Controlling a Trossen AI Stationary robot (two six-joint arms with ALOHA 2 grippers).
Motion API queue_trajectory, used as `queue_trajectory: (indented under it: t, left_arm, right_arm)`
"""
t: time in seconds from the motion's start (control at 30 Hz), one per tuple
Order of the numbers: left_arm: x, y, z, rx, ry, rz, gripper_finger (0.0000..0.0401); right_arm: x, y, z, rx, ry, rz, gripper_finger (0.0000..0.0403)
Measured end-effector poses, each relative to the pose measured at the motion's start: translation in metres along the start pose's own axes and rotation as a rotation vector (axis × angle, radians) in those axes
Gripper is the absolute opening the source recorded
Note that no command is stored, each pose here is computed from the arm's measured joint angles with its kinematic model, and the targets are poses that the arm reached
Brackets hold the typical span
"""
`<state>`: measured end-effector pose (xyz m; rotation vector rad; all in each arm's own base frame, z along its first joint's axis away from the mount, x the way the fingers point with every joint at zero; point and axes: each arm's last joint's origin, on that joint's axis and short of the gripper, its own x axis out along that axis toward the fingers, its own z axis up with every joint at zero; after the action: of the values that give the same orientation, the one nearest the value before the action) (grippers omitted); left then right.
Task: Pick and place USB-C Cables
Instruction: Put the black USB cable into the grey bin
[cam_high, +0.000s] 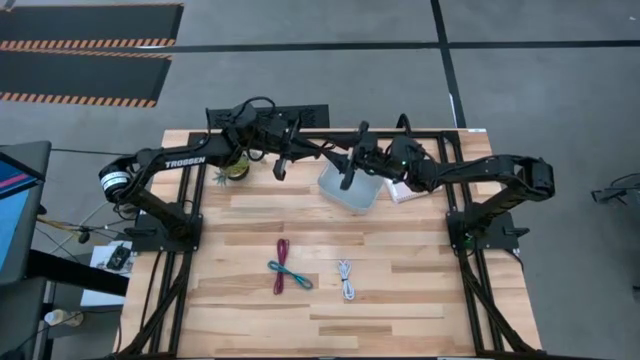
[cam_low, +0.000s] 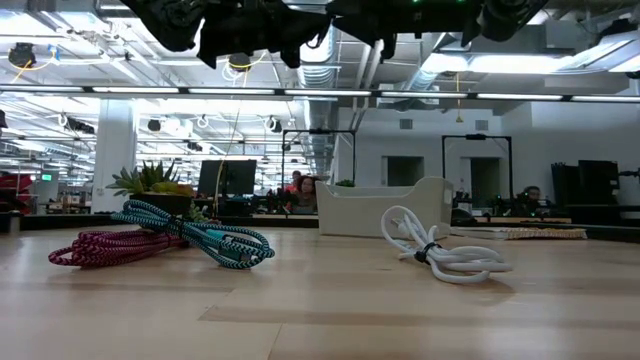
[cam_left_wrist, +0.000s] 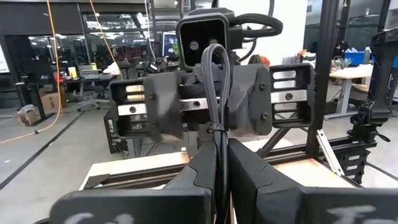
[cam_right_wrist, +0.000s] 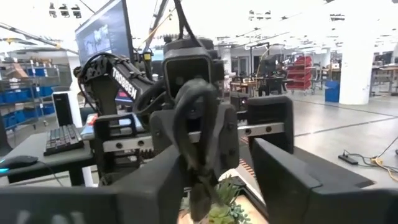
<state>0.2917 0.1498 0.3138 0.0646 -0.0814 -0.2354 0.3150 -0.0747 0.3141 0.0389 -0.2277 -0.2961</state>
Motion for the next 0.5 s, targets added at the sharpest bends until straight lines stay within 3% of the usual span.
queue_trajectory:
  t: [0.3, 0.5]
  left_arm:
    - [0.0000, 0.0006, -0.0033, -0.026, 0.030, 0.040, 0.0006]
    - [-0.0001, 0.0008, -0.0043, -0.032, 0.039, 0.049, 0.0006]
  right_arm:
    - [-0.0002, 0.0000, -0.0025, -0.003, 0.022, 0.000, 0.0022]
    - [-0.0003, -0.0017, -0.0029, 0.019, 0.024, -0.007, 0.0018]
